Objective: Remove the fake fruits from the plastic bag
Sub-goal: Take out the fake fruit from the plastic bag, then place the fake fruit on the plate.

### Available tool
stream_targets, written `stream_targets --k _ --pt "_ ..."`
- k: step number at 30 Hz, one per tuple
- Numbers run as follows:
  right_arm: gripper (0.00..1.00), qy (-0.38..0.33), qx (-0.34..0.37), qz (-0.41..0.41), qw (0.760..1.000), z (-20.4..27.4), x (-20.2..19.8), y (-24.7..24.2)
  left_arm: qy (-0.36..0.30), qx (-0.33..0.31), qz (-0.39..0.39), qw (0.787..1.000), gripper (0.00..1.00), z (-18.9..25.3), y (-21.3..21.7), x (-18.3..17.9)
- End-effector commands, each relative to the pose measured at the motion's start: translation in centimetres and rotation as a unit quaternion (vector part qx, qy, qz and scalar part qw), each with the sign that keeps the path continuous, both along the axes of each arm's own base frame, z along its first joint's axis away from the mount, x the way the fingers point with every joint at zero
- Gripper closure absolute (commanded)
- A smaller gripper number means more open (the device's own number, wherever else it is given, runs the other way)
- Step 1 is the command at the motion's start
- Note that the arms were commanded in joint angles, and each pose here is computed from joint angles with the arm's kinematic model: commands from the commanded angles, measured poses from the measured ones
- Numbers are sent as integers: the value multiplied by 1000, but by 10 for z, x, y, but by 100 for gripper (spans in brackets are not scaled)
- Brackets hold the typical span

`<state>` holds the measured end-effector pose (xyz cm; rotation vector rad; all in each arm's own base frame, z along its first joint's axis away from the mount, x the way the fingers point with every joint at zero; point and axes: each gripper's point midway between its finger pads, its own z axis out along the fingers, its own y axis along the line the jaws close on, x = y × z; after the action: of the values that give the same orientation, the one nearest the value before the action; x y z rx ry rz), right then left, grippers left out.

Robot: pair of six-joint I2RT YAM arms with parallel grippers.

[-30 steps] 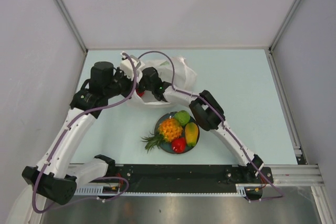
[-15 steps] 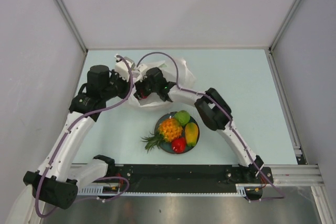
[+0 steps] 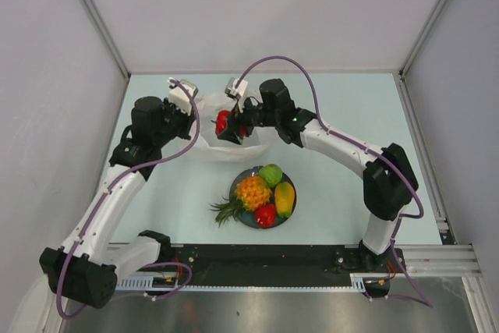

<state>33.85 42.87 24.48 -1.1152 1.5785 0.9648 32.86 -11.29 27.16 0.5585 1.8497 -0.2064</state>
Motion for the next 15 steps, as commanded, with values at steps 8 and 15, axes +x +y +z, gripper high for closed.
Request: stream_targets --k 8,15 --pt "69 -39 -100 146 984 -26 -59 -62 -49 -25 78 995 100 47 20 94" --pt "67 -95 -122 212 965 -35 -79 -62 -105 -43 107 988 100 90 33 116"
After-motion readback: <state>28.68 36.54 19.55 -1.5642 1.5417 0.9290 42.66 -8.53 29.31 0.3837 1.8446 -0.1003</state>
